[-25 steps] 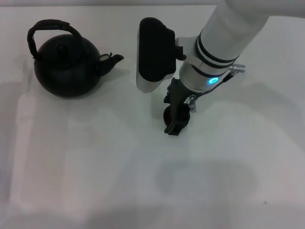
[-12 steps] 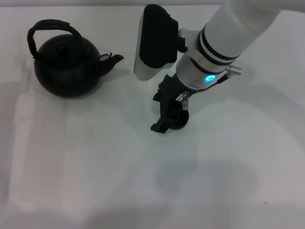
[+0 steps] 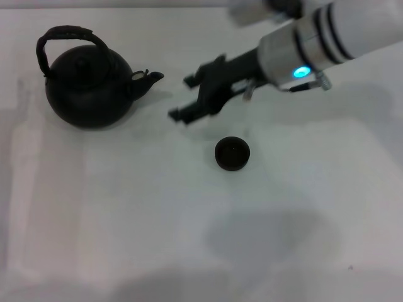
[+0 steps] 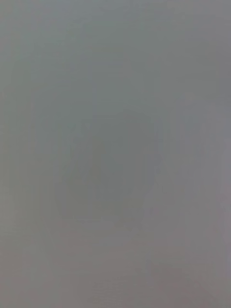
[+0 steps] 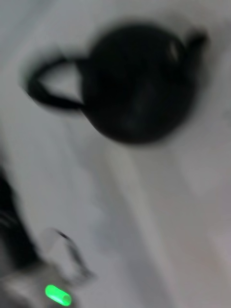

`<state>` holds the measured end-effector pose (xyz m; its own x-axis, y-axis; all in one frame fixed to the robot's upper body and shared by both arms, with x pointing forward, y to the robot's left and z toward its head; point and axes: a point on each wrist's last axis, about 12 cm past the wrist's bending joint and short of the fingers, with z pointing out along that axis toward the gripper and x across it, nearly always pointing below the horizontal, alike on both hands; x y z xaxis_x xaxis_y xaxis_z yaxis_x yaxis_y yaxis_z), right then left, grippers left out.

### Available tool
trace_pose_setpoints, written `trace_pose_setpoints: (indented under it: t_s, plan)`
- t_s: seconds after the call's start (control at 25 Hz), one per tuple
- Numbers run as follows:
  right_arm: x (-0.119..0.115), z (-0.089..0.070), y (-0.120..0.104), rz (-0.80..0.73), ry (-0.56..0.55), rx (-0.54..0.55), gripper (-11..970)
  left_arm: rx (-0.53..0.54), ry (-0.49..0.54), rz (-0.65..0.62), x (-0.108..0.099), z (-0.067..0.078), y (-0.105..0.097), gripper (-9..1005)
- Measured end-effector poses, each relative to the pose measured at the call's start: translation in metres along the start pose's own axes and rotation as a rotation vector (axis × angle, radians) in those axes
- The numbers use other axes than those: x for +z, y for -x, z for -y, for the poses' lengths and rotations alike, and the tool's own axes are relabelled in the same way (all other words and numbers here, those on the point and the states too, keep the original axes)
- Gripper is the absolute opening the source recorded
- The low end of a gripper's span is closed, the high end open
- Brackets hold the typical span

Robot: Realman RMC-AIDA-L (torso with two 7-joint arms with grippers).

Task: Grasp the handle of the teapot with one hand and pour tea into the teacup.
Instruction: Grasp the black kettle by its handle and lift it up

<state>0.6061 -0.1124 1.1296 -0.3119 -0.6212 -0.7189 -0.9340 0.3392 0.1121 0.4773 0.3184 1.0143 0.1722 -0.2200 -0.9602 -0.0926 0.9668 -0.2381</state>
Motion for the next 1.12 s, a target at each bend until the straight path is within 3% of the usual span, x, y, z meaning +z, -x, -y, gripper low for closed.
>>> trace_pose_setpoints:
  t_s: [0.52, 0.6, 0.64, 0.76, 0.88, 1.12]
  plan:
    - [-0.073, 0.058, -0.076, 0.657, -0.311, 0.374, 852, 0.017, -0.011, 0.020, 0.007, -0.001, 0.004, 753]
    - [-0.083, 0.062, -0.091, 0.772, -0.382, 0.389, 852, 0.016, -0.011, 0.019, 0.007, -0.001, 0.004, 753]
    - [-0.098, 0.060, -0.110, 0.948, -0.531, 0.321, 852, 0.015, -0.011, 0.019, 0.007, 0.000, 0.004, 753]
    - [-0.102, 0.059, -0.116, 0.988, -0.594, 0.295, 852, 0.016, -0.013, 0.018, 0.007, 0.000, 0.004, 753]
    - [-0.107, 0.060, -0.134, 1.019, -0.767, 0.256, 852, 0.018, -0.019, 0.015, 0.007, 0.000, 0.003, 753]
    - [-0.109, 0.065, -0.150, 0.977, -0.908, 0.295, 852, 0.027, -0.016, 0.001, 0.001, -0.003, 0.001, 753]
